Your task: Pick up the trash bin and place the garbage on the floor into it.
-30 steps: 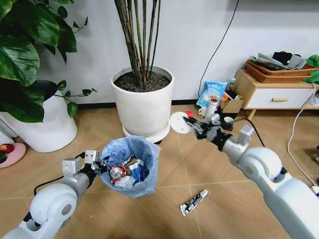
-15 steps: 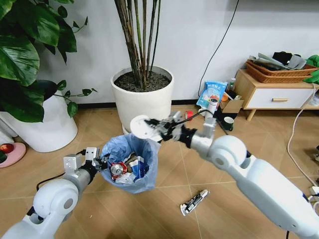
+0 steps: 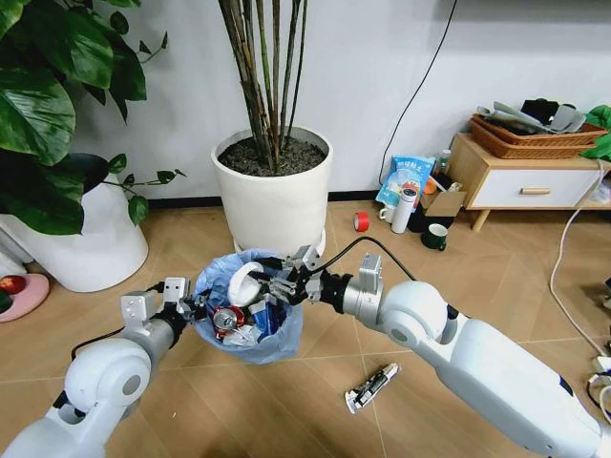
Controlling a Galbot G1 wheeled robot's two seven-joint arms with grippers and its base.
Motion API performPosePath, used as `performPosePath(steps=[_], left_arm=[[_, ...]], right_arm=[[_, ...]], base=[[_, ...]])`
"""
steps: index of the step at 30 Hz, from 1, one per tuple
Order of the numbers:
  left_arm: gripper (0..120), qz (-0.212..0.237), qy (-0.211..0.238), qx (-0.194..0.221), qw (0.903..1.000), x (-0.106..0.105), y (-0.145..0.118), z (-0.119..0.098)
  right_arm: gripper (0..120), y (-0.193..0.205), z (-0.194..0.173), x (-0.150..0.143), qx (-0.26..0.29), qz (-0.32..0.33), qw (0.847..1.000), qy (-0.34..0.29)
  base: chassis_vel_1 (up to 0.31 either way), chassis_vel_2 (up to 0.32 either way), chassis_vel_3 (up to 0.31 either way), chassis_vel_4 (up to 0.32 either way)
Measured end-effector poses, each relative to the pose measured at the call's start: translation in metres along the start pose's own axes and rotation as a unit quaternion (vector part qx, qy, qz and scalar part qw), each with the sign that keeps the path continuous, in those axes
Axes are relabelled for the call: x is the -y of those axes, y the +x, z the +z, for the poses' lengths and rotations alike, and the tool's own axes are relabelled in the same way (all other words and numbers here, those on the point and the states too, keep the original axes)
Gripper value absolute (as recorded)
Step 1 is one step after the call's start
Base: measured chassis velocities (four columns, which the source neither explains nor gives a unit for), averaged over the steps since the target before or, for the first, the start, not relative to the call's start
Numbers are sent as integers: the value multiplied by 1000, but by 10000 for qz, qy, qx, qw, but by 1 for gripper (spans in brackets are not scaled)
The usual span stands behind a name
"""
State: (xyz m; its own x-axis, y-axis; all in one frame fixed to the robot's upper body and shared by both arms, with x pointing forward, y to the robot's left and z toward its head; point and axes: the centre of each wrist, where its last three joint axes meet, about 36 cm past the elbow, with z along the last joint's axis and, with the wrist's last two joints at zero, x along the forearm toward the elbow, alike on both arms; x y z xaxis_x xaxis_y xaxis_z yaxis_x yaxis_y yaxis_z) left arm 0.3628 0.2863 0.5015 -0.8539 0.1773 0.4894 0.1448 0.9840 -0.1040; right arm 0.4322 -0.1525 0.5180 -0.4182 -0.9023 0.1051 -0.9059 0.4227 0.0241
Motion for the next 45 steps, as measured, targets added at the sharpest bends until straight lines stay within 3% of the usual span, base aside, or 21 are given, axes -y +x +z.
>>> performPosePath(steps=[2, 5, 7, 8, 14, 29, 37, 45], left_arm=[[0, -1, 2, 1, 10000, 0, 0, 0], [0, 0, 13, 12, 10000, 1, 1, 0], [0, 1, 17, 16, 10000, 1, 1, 1], [0, 6, 27, 27, 10000, 2, 2, 1], [0, 9, 32, 47, 10000, 4, 4, 2], [0, -59, 37, 62, 10000, 3, 9, 3], [0, -78, 59, 149, 9998, 2, 12, 0], [0, -63, 64, 254, 9996, 3, 20, -5]], right_arm=[[52, 0, 0, 0, 4, 3, 10000, 0], [69, 3, -5, 2, 75, 72, 9999, -23], [71, 4, -6, 2, 95, 88, 9999, -46], [79, 7, -8, 4, 95, 117, 9999, -51], [98, 14, -1, 9, -15, 206, 9998, -24], [100, 60, 0, 22, 69, 856, 9963, -66], [100, 101, 6, 62, -8, 1018, 9948, 28], [100, 150, 33, 107, -544, 883, 9943, 262]], base=[[0, 0, 0, 0], [0, 0, 0, 0], [0, 0, 0, 0], [0, 0, 0, 0], [0, 0, 0, 0], [0, 0, 0, 0], [0, 0, 0, 0], [0, 0, 0, 0]])
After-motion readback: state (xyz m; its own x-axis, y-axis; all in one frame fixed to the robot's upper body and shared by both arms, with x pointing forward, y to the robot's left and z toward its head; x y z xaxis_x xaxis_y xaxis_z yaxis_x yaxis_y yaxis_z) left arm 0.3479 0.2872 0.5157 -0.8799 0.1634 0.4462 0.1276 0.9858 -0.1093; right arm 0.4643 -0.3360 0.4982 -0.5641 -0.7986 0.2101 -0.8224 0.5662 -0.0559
